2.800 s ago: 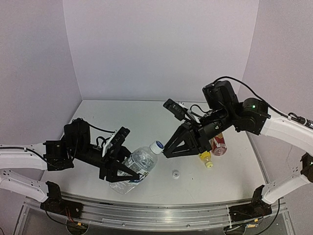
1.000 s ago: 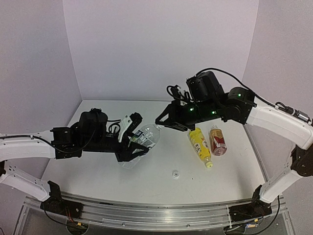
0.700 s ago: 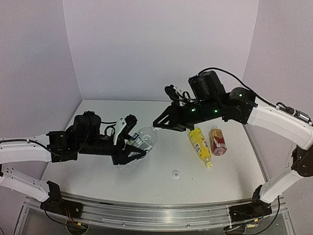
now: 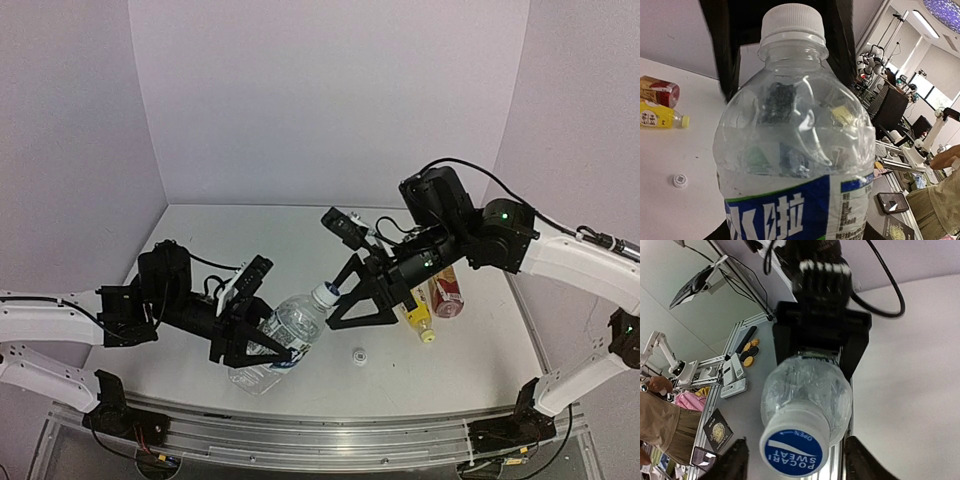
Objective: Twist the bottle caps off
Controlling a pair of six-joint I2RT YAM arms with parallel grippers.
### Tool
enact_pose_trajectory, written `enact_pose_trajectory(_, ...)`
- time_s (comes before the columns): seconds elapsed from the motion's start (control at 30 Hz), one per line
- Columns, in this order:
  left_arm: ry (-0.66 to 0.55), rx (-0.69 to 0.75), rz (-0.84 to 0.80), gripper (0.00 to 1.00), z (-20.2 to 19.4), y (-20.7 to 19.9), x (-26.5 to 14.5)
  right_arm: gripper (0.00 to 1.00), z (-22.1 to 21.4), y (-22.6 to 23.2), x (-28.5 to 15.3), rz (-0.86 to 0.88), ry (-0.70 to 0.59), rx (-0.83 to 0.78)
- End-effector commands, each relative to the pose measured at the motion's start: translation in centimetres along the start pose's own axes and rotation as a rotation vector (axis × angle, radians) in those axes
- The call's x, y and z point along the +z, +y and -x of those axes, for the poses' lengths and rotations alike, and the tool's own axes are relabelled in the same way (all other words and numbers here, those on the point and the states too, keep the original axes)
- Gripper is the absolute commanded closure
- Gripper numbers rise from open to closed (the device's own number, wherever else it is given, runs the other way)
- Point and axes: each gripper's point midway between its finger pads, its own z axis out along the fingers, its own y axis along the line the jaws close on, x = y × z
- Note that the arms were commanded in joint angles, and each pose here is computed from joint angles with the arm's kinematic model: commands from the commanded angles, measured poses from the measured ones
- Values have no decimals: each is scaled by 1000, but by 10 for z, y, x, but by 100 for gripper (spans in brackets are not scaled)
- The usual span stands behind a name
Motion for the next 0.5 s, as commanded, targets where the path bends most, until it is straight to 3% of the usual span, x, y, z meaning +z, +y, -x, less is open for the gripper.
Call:
enact_pose_trajectory(0.0, -121, 196, 93, 100, 53, -3, -12, 14, 15, -31, -11, -274, -48, 182)
enact_pose_trajectory(0.27, -9, 190, 524, 100, 47, 65, -34, 9, 18, -60, -35, -490, -183, 427)
enact_pose_trajectory(0.47, 8, 215, 567, 100, 50, 77, -31, 9, 34, -81, -50, -615, -307, 546)
